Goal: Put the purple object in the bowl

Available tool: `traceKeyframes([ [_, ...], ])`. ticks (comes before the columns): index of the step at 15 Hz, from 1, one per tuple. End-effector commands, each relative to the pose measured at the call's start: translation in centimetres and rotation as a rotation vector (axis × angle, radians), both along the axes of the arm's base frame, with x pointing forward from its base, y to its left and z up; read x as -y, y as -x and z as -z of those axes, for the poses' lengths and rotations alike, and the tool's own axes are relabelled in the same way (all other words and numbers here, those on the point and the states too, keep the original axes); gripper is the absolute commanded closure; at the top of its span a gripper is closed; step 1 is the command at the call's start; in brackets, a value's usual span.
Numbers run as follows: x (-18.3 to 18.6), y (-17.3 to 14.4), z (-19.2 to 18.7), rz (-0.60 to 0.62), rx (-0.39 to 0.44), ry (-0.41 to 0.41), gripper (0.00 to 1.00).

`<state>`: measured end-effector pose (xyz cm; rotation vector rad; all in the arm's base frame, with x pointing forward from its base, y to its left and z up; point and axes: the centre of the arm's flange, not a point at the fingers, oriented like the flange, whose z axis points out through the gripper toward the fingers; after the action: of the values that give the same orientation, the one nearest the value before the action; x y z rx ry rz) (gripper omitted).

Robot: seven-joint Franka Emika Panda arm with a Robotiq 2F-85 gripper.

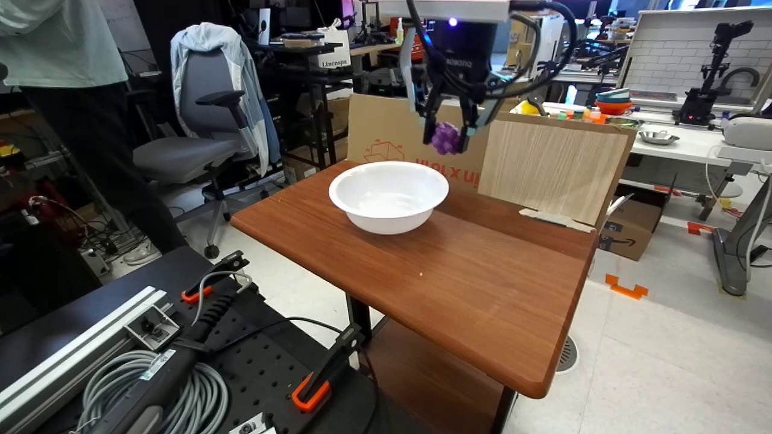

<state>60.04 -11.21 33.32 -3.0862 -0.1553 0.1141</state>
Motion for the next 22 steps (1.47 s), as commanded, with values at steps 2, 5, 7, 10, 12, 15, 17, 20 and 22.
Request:
traceKeyframes([
  [2, -6.8, 3.1, -2.1, -0.088, -0.006, -0.098, 0.72],
  [5, -8.9, 2.6, -0.5, -0.085, -0.058, -0.129, 0.72],
  [7, -8.7, 1.6, 0.9, -0.05, -0.097, -0.147, 0.72],
  [10, -7.5, 0.7, 3.6, 0.019, -0.149, -0.141, 0.72],
  [12, -6.4, 0.1, 5.3, 0.063, -0.174, -0.129, 0.72],
  [15, -5.0, -1.3, 7.8, 0.141, -0.188, -0.099, 0.72],
  [17, -4.9, -2.0, 8.8, 0.169, -0.196, -0.088, 0.72],
  [20, -5.4, -2.4, 8.7, 0.171, -0.191, -0.09, 0.21],
  [22, -5.9, -2.0, 7.4, 0.151, -0.191, -0.108, 0.08],
])
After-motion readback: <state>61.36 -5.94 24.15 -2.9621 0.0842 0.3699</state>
